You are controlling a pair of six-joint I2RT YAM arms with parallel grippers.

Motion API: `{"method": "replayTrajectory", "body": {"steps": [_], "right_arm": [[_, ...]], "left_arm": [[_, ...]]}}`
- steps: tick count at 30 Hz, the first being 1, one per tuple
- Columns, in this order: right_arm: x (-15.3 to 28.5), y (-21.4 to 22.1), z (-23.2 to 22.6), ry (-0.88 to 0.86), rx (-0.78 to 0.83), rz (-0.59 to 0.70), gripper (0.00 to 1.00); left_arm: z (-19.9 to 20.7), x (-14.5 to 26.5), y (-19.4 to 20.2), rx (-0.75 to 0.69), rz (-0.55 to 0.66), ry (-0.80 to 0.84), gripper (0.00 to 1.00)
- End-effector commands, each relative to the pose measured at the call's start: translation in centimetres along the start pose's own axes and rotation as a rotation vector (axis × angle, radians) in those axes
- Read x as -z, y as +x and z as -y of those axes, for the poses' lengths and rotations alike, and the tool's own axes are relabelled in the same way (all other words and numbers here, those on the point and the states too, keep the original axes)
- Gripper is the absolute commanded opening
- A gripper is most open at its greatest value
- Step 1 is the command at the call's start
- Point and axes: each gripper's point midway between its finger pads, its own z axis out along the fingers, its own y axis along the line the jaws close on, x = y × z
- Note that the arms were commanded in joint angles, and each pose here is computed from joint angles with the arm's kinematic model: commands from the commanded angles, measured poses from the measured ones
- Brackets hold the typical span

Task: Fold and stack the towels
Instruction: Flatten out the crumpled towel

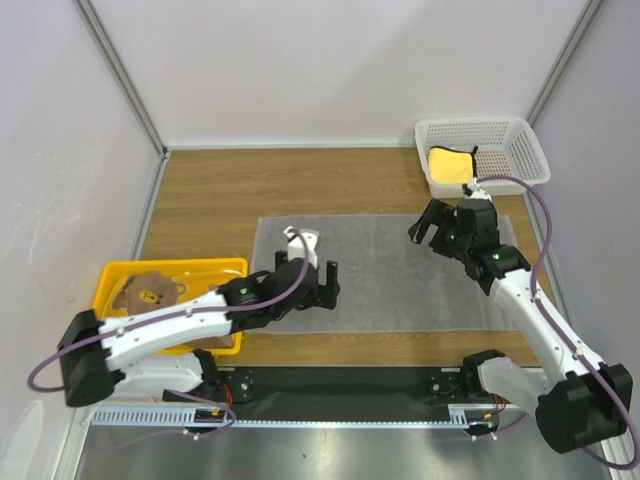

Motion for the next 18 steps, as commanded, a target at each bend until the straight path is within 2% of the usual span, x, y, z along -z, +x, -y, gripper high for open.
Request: {"method": "replayTrajectory", "body": {"steps": [1, 4, 8, 11, 13, 14, 16, 18], "right_arm": [[1.0, 0.9, 0.0, -0.014, 0.015, -0.013, 1.00], [1.6, 0.8, -0.4, -0.039, 0.013, -0.004, 1.00], [1.0, 0.8, -0.6, -0.044, -0.042, 0.005, 1.00], [-0.2, 1.1, -1.2, -0.063, -0.102, -0.015, 1.00], [-1.3, 1.2, -1.1, -0.039, -0.138, -0.030, 1.00], [-1.6, 0.9, -1.3, -0.037, -0.151, -0.029, 1.00], [-2.7, 1.1, -1.0, -0.007, -0.183, -0.052, 1.00], [-2.9, 1.1, -0.7, 0.011, -0.214, -0.083, 1.00]], "left_arm": [[-1.2, 2.0, -1.3, 0.129, 0.087, 0.000, 0.96], [-2.5, 3.3, -1.1, 0.161, 0.115, -0.001, 1.00], [-3.8, 3.8, -1.9, 0.174, 0.153, -0.029, 1.00], [-4.2, 2.9, -4.7, 0.182, 0.173, -0.014, 1.00], [-5.0, 1.0, -5.5, 0.182, 0.117, 0.007, 1.00], [-4.6, 0.7, -7.1, 0.193, 0.131, 0.040, 1.00], [-6.0, -1.4, -7.6, 0.207, 0.067, 0.015, 1.00], [-6.2, -1.8, -9.8, 0.200, 0.062, -0.002, 1.00]]}}
